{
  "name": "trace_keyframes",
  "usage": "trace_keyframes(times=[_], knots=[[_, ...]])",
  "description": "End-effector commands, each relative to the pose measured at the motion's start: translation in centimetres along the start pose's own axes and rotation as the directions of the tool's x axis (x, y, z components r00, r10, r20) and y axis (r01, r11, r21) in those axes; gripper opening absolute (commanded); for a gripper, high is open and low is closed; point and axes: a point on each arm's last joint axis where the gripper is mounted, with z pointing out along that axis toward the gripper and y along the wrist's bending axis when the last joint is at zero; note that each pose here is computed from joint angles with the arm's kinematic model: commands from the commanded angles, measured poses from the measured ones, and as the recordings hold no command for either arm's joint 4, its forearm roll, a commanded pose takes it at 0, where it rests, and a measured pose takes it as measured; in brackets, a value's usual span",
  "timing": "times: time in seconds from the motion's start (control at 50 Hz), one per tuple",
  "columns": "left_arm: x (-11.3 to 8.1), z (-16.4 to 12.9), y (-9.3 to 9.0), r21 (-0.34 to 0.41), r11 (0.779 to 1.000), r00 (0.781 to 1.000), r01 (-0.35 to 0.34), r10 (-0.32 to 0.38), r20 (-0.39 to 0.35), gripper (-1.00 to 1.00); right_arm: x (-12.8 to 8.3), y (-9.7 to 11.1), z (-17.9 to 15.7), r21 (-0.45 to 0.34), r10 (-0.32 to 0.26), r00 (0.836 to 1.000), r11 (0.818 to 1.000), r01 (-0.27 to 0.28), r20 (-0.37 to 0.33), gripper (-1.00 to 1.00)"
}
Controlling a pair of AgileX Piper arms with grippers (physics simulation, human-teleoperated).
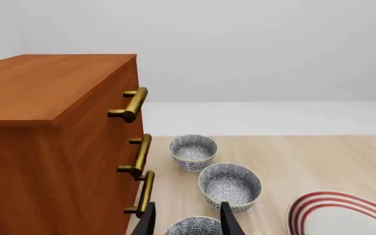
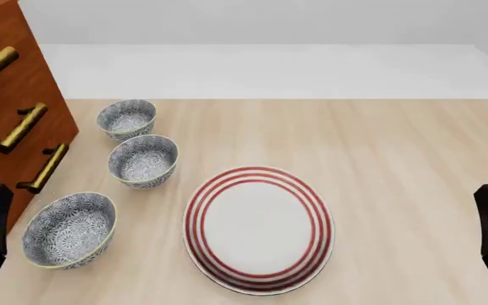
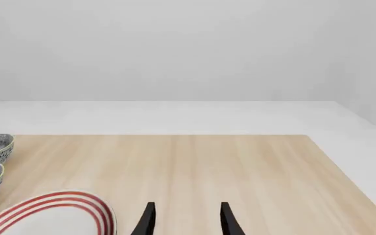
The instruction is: Open the top drawer of the cabinet.
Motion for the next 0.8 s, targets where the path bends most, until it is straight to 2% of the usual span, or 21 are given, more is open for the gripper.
trace_keyframes(times=[0.02,0.18,0.24,0.26,0.3,0.34,0.36,0.46,0.48,0.5,0.54,0.62,0.64,0.66,0.7,0.72,0.74,0.76,0.78,0.8], knots=[[-0.3,0.0,0.0,0.001,1.000,1.000,-0.016,0.016,0.019,1.00,-0.1,0.0,0.0,0.000,0.000,1.000,1.000,0.000,0.000,1.00],[-0.6,0.0,0.1,-0.012,1.000,0.999,-0.020,0.021,0.030,1.00,-0.1,0.0,0.0,0.000,0.000,1.000,1.000,0.000,0.000,1.00],[-1.3,-0.1,0.0,-0.009,0.999,0.998,-0.044,0.045,0.050,1.00,-0.1,0.0,0.0,0.000,0.000,1.000,1.000,0.000,-0.001,1.00],[-1.6,-0.1,0.1,-0.015,0.999,0.998,-0.034,0.034,0.049,1.00,-0.1,0.0,0.0,0.000,0.000,1.000,1.000,0.000,-0.001,1.00],[-2.0,-0.2,0.1,-0.014,0.997,0.994,-0.080,0.081,0.068,1.00,-0.1,0.0,0.0,0.000,0.000,1.000,1.000,0.000,0.000,1.00],[-2.4,-0.2,0.1,-0.016,0.997,0.994,-0.076,0.077,0.073,1.00,-0.1,0.0,0.0,0.000,0.000,1.000,1.000,0.000,0.000,1.00],[-2.7,-0.3,0.1,-0.018,0.993,0.990,-0.113,0.114,0.085,1.00,-0.1,0.0,0.0,0.000,0.001,1.000,1.000,-0.001,-0.001,1.00],[-3.5,-0.4,0.1,-0.035,0.979,0.972,-0.201,0.204,0.114,1.00,-0.1,0.0,0.0,0.000,0.000,1.000,1.000,0.000,-0.001,1.00],[-3.5,-0.4,0.1,-0.041,0.973,0.966,-0.226,0.229,0.117,1.00,-0.1,0.0,0.0,0.000,0.000,1.000,1.000,0.000,-0.001,1.00],[-3.4,-0.4,0.1,-0.055,0.959,0.951,-0.278,0.283,0.124,1.00,-0.1,0.0,0.0,0.000,0.000,1.000,1.000,0.000,-0.001,1.00],[-3.4,-0.4,0.1,-0.056,0.956,0.949,-0.287,0.292,0.123,1.00,-0.1,0.0,0.0,0.000,0.000,1.000,1.000,0.000,-0.001,1.00],[-3.2,-0.3,0.1,-0.064,0.926,0.918,-0.372,0.378,0.121,1.00,-0.1,0.0,0.0,0.000,0.001,1.000,1.000,-0.001,-0.001,1.00],[-3.2,-0.3,0.1,-0.064,0.926,0.918,-0.372,0.378,0.121,1.00,-0.1,0.0,0.0,0.000,0.001,1.000,1.000,-0.001,-0.001,1.00],[-2.9,-0.3,0.1,-0.068,0.910,0.901,-0.409,0.414,0.127,1.00,-0.1,0.0,0.0,0.000,0.000,1.000,1.000,0.000,-0.001,1.00],[-2.8,-0.3,0.1,-0.078,0.895,0.885,-0.438,0.445,0.139,1.00,-0.1,0.0,0.0,0.000,0.000,1.000,1.000,0.000,0.000,1.00],[-2.5,-0.2,-0.1,-0.069,0.872,0.857,-0.485,0.489,0.161,1.00,-0.1,0.0,0.0,0.000,0.000,1.000,1.000,0.000,-0.001,1.00],[-2.5,-0.2,-0.1,-0.069,0.872,0.857,-0.485,0.489,0.161,1.00,-0.1,0.0,0.0,0.000,0.000,1.000,1.000,0.000,-0.001,1.00],[-2.3,-0.2,0.0,-0.086,0.854,0.839,-0.513,0.520,0.158,1.00,-0.1,0.0,0.0,0.000,0.001,1.000,1.000,-0.001,-0.001,1.00],[-2.5,-0.2,0.0,-0.088,0.859,0.845,-0.505,0.513,0.152,1.00,-0.1,0.0,0.0,0.000,0.000,1.000,1.000,0.000,-0.001,1.00],[-2.4,-0.2,0.0,-0.098,0.843,0.829,-0.529,0.538,0.155,1.00,-0.1,0.0,0.0,0.000,0.000,1.000,1.000,0.000,-0.001,1.00]])
